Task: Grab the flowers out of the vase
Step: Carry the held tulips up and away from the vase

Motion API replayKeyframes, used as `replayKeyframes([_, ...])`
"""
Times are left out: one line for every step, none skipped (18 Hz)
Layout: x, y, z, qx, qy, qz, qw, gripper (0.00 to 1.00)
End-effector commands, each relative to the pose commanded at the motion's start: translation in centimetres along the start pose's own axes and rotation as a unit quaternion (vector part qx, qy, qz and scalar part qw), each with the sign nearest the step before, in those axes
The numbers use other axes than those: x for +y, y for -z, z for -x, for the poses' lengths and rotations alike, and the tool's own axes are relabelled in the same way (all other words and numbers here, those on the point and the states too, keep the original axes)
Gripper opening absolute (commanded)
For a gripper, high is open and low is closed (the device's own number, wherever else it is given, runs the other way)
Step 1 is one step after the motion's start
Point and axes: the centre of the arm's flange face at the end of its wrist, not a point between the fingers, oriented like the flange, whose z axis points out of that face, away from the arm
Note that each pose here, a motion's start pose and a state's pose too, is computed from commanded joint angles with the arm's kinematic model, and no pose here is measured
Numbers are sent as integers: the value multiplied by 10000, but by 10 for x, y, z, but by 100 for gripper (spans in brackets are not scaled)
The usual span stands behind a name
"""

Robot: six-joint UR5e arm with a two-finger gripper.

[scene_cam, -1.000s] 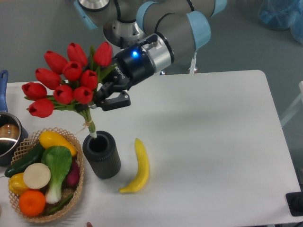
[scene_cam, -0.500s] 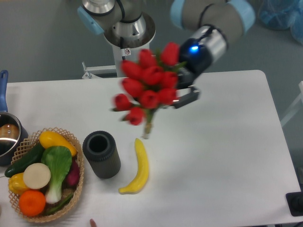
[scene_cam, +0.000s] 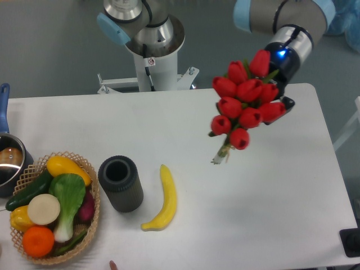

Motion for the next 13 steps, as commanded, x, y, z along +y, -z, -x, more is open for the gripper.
replayKeyframes([-1, 1, 1, -9, -7, -1, 10000, 49])
replayKeyframes([1, 1, 0, -10, -7, 7, 10000, 49])
replayKeyframes([3, 1, 0, -7, 0, 8, 10000, 49])
replayKeyframes([4, 3, 1, -29, 10, 7, 10000, 49])
replayKeyframes([5, 5, 1, -43, 35, 6, 10000, 49])
replayKeyframes([8, 4, 1, -40, 65, 7, 10000, 49])
replayKeyframes([9, 3, 0, -31, 80, 8, 10000, 49])
replayKeyframes([9, 3, 0, -24, 79, 9, 10000, 49])
replayKeyframes([8, 2, -1, -17, 63, 9, 10000, 49])
replayKeyframes([9, 2, -1, -17, 71, 9, 10000, 49])
replayKeyframes([10, 3, 0, -23, 71, 9, 10000, 49])
replayKeyframes([11, 3, 0, -30, 87, 9, 10000, 49])
replayKeyframes([11, 5, 0, -45, 89, 8, 10000, 49])
